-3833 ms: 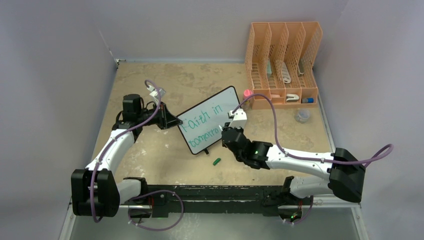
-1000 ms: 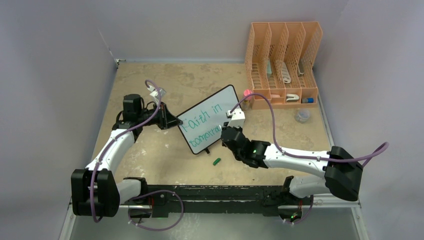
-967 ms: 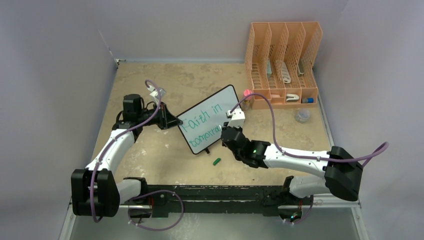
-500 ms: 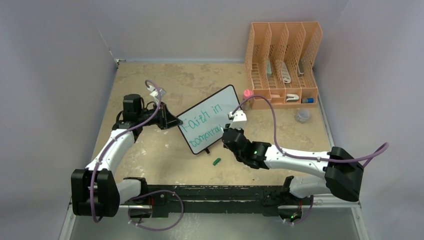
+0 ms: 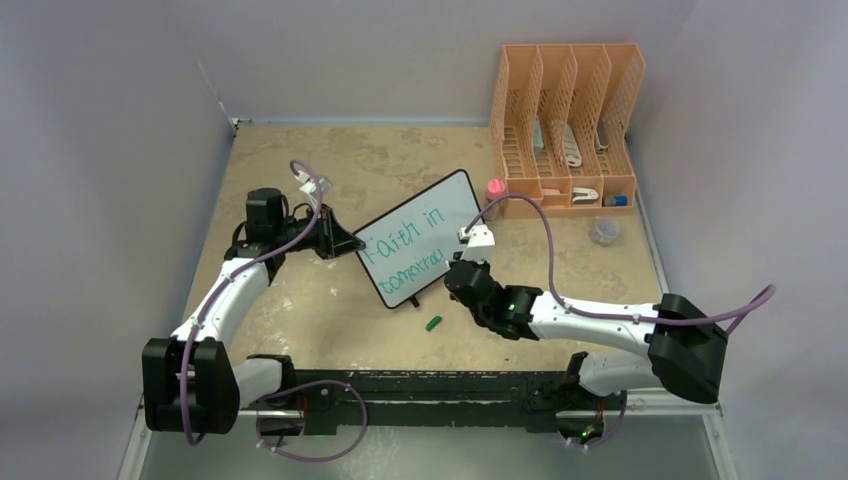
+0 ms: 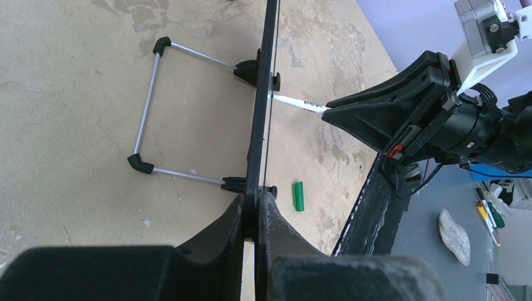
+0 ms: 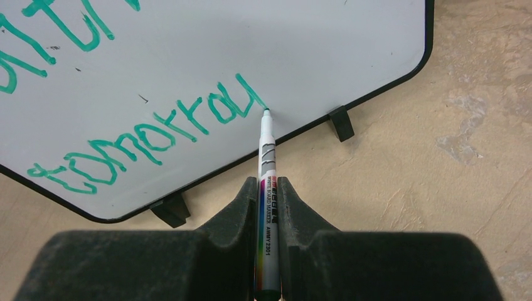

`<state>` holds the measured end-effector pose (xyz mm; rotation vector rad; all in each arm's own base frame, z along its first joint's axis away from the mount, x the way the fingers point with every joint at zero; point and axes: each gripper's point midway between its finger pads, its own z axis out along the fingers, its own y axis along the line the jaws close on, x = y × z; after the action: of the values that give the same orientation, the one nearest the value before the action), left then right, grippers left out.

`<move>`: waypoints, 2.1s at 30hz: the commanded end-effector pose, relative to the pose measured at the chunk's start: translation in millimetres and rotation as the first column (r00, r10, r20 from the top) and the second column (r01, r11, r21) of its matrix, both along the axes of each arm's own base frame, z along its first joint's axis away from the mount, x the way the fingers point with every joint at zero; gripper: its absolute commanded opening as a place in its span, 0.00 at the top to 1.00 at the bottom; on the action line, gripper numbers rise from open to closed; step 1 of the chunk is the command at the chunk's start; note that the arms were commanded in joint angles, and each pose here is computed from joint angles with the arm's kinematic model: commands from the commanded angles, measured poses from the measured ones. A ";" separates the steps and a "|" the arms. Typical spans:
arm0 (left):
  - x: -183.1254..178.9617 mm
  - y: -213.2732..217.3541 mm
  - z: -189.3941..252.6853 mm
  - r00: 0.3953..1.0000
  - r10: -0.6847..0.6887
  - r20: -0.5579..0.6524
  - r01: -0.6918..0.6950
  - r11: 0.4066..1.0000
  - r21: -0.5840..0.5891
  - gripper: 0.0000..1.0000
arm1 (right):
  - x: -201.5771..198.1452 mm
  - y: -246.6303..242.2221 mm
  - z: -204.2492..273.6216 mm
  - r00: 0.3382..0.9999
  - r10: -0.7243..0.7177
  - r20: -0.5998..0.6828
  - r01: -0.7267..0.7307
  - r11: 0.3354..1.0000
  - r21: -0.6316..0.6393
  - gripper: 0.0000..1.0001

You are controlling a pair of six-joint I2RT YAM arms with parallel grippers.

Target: Write a sentence on the whiteboard

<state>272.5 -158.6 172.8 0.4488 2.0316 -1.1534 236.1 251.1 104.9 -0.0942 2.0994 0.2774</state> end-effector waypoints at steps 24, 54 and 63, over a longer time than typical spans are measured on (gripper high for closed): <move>6.4 6.4 -10.4 0.999 0.040 -0.009 -0.040 0.997 0.061 1.00 | 22.4 4.7 55.0 0.992 -0.030 0.126 0.021 0.997 0.071 1.00; 5.8 5.8 -10.3 0.999 0.035 -0.010 -0.034 0.998 0.058 1.00 | 33.6 9.6 49.6 0.992 -0.018 0.121 0.011 0.998 0.062 1.00; 6.3 6.2 -9.9 0.999 0.038 -0.007 -0.037 0.997 0.060 1.00 | 33.4 12.8 45.9 0.994 -0.006 0.112 0.000 0.998 0.058 1.00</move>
<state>272.7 -158.2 172.4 0.4461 2.0342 -1.1504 261.7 251.7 132.4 -0.0920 2.0183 0.2696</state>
